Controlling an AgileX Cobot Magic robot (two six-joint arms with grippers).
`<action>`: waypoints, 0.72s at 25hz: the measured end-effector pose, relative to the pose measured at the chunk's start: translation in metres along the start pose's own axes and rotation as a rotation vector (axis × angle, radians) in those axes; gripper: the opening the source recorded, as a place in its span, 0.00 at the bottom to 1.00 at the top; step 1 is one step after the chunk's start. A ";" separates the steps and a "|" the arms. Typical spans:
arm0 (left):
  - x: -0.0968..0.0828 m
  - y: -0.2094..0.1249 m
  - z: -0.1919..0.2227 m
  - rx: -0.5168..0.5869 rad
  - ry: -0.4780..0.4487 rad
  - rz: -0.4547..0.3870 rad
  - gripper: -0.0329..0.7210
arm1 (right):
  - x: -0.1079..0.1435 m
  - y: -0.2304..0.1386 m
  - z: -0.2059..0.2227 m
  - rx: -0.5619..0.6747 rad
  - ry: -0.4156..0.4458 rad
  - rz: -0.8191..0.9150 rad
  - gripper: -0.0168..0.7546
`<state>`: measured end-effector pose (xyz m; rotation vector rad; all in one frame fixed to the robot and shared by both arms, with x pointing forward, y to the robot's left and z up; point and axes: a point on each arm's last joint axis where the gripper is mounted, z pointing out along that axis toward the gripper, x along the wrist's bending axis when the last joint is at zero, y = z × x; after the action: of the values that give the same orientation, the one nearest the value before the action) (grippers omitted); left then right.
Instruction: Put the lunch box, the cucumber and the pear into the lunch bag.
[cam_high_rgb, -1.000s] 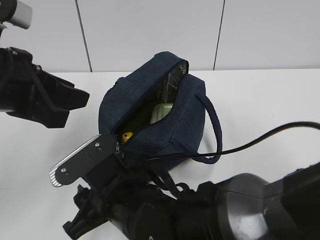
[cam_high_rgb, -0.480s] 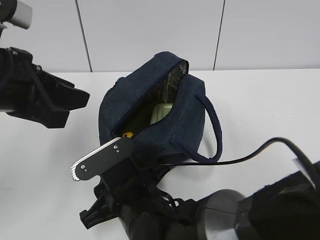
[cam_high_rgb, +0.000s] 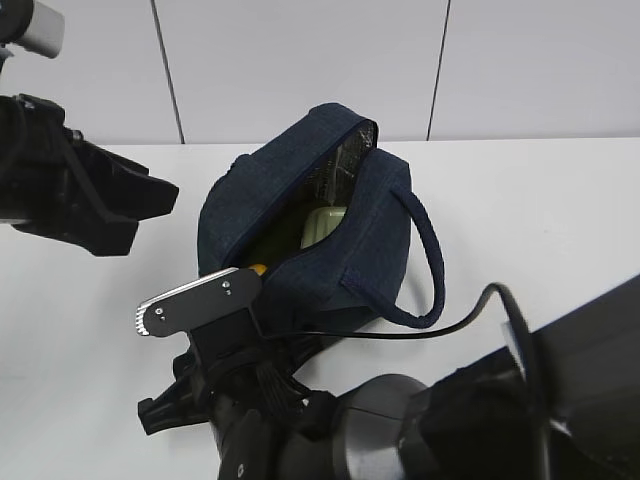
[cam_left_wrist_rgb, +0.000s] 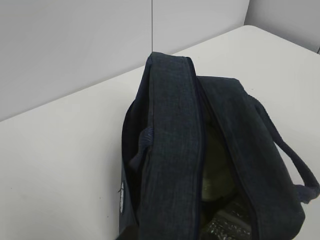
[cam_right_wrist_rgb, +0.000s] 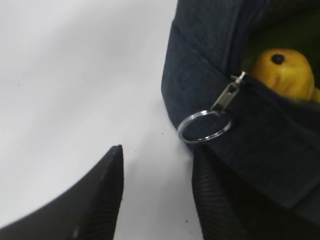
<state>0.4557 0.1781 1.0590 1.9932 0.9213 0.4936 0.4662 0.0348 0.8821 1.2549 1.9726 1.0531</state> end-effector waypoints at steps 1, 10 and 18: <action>0.000 0.000 0.000 0.000 0.000 0.000 0.36 | 0.001 0.001 0.001 0.000 -0.004 0.002 0.48; 0.000 0.000 0.000 0.000 0.000 0.000 0.36 | -0.006 0.005 0.001 -0.013 -0.093 0.012 0.48; 0.000 0.000 0.000 0.000 0.000 0.000 0.36 | -0.002 0.013 0.010 -0.010 -0.087 0.040 0.48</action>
<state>0.4557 0.1781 1.0590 1.9932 0.9213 0.4936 0.4809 0.0389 0.8879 1.3177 1.8814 1.0091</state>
